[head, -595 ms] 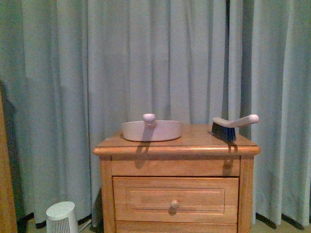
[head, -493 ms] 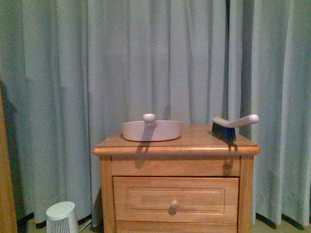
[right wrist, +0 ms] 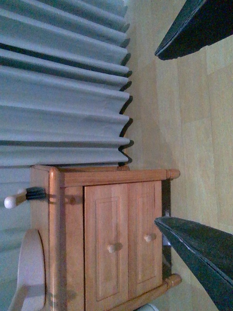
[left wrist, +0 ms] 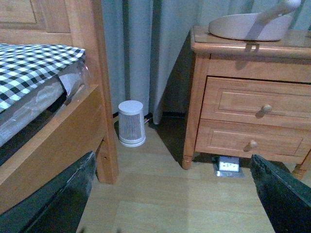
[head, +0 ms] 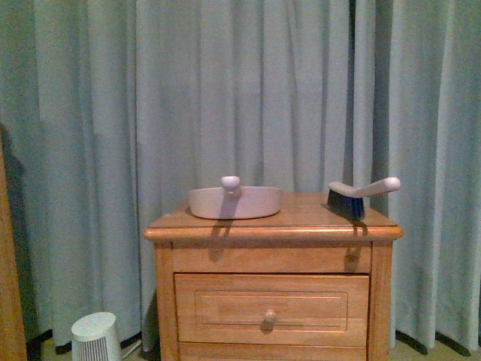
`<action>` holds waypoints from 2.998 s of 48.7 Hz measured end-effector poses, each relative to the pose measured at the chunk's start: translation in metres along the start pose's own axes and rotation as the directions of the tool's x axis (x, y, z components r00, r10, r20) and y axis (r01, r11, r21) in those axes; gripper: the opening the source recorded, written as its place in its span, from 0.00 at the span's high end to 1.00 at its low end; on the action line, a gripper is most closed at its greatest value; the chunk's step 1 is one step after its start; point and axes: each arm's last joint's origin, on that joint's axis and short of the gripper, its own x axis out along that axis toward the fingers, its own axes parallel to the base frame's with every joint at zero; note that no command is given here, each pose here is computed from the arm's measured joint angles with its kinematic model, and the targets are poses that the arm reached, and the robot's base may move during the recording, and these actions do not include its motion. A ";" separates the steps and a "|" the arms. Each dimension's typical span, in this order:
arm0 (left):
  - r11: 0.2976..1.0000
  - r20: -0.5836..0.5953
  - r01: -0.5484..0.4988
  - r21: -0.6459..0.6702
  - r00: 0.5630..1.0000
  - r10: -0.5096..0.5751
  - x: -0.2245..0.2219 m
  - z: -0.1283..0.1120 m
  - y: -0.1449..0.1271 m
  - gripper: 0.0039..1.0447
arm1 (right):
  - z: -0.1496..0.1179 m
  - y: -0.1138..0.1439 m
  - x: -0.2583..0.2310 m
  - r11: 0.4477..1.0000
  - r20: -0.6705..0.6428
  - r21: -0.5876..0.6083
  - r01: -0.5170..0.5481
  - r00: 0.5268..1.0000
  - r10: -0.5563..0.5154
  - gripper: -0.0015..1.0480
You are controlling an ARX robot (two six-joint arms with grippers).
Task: Clean up trash
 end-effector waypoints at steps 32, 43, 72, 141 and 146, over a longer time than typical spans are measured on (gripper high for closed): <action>1.000 0.000 0.000 0.000 1.000 0.000 0.000 0.000 0.000 0.07 | 0.000 0.000 0.000 1.000 0.000 0.000 0.000 1.000 0.000 0.07; 1.000 0.000 0.000 0.000 1.000 0.000 0.000 0.000 0.000 0.07 | 0.000 0.000 0.000 1.000 0.000 0.000 0.000 1.000 0.000 0.07; 1.000 0.000 0.000 0.000 1.000 0.000 0.000 0.000 0.000 0.07 | 0.000 0.000 0.000 1.000 0.000 0.000 0.000 1.000 0.000 0.07; 0.992 -0.437 0.117 -0.050 0.890 -0.127 0.148 0.189 -0.060 0.07 | 0.000 0.000 0.000 1.000 0.000 0.000 0.000 1.000 0.000 0.07; 0.988 -0.513 0.157 -0.014 0.847 -0.142 0.184 0.200 -0.104 0.07 | 0.000 0.000 0.000 1.000 0.000 0.000 0.000 1.000 0.000 0.07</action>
